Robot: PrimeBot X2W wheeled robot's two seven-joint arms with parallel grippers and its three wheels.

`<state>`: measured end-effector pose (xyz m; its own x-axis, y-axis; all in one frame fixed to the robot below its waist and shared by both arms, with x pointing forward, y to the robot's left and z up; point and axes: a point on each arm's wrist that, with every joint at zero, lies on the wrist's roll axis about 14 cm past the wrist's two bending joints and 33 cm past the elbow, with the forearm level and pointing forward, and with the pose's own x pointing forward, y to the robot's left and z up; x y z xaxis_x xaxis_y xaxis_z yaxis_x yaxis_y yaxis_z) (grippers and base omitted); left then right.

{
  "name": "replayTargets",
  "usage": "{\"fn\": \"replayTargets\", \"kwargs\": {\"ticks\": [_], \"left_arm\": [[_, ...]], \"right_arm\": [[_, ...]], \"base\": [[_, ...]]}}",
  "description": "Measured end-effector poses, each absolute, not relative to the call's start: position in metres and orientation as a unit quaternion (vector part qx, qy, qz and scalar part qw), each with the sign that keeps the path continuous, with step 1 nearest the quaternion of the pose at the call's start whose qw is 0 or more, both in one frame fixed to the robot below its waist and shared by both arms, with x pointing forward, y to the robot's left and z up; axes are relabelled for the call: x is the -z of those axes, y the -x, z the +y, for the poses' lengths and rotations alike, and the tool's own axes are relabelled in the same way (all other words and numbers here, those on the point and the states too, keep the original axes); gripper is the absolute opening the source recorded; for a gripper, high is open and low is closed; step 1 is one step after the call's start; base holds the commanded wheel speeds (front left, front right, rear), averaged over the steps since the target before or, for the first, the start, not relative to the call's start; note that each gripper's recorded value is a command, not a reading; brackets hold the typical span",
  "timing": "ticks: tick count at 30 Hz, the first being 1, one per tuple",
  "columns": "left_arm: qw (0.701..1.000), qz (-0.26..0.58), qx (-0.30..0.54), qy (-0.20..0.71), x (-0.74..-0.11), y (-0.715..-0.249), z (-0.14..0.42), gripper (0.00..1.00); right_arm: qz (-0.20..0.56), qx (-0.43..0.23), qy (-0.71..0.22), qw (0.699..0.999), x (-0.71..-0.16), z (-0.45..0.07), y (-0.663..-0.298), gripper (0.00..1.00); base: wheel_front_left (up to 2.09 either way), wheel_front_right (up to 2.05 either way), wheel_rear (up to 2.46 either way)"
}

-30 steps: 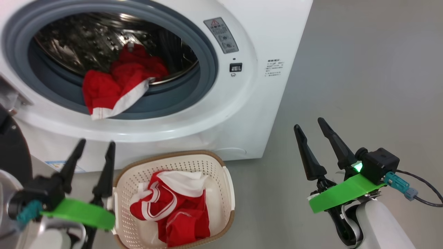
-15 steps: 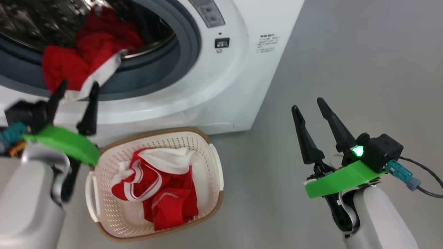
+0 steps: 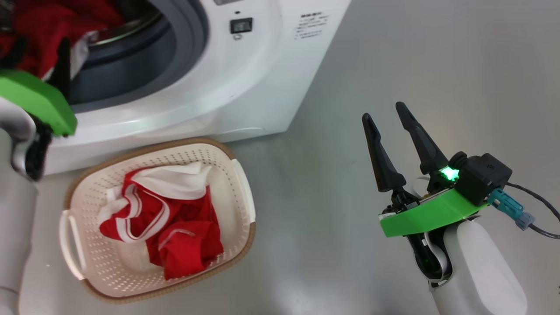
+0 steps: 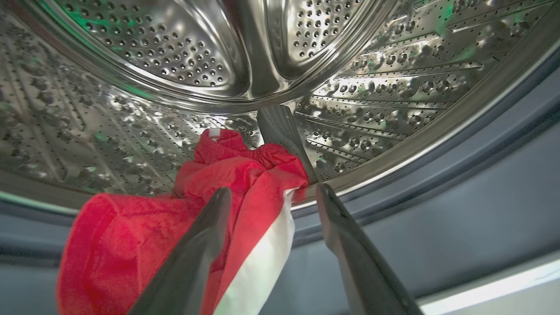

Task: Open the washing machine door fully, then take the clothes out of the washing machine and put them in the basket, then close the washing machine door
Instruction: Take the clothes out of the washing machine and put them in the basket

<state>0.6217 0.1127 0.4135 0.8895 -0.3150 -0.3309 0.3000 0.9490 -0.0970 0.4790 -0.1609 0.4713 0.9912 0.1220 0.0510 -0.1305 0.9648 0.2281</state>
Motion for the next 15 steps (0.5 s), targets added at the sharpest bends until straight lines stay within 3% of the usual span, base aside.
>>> {"fn": "replayTargets", "kwargs": {"ticks": [15], "left_arm": [[0.954,0.260,0.146,0.007,-0.362,-0.662,0.106,1.00]], "right_arm": [[-0.004,-0.035,-0.099,0.994,-0.459,-0.186,-0.479,1.00]], "base": [[0.00,0.00,0.00]]}}
